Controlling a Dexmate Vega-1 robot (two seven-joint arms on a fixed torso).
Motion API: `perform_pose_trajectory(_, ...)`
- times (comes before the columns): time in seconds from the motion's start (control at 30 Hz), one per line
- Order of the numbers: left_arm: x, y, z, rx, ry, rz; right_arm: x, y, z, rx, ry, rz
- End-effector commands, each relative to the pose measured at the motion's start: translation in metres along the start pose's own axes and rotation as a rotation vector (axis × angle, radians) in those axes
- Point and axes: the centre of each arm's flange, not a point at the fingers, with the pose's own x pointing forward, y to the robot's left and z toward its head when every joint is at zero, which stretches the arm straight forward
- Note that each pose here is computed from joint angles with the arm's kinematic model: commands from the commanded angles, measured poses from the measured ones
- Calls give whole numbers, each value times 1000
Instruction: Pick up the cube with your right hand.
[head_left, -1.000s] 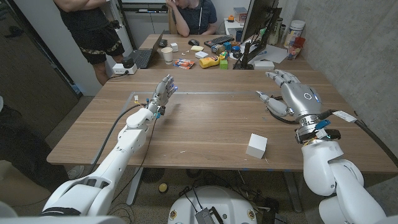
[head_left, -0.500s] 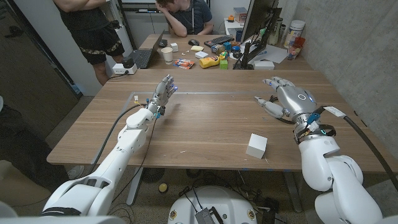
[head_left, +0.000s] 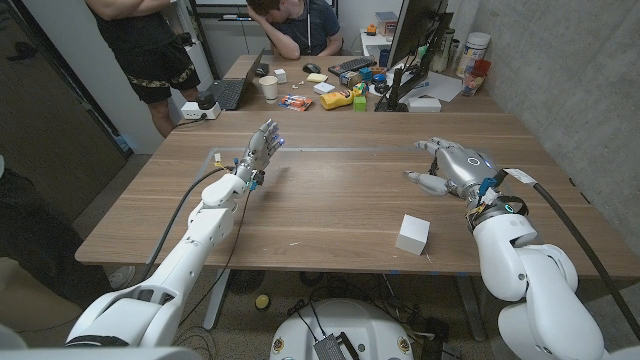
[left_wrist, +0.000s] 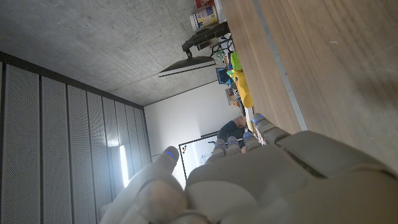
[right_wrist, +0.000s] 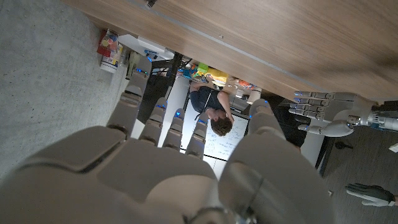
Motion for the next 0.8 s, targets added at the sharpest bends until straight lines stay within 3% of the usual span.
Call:
perform_pose_trajectory(0.03,-3,3,-1,-3,4,8,3,11,2,-1,11,128)
perform_pose_trajectory(0.8,-8,3,-1,4,11,10,8,22,9,-38,-16,307)
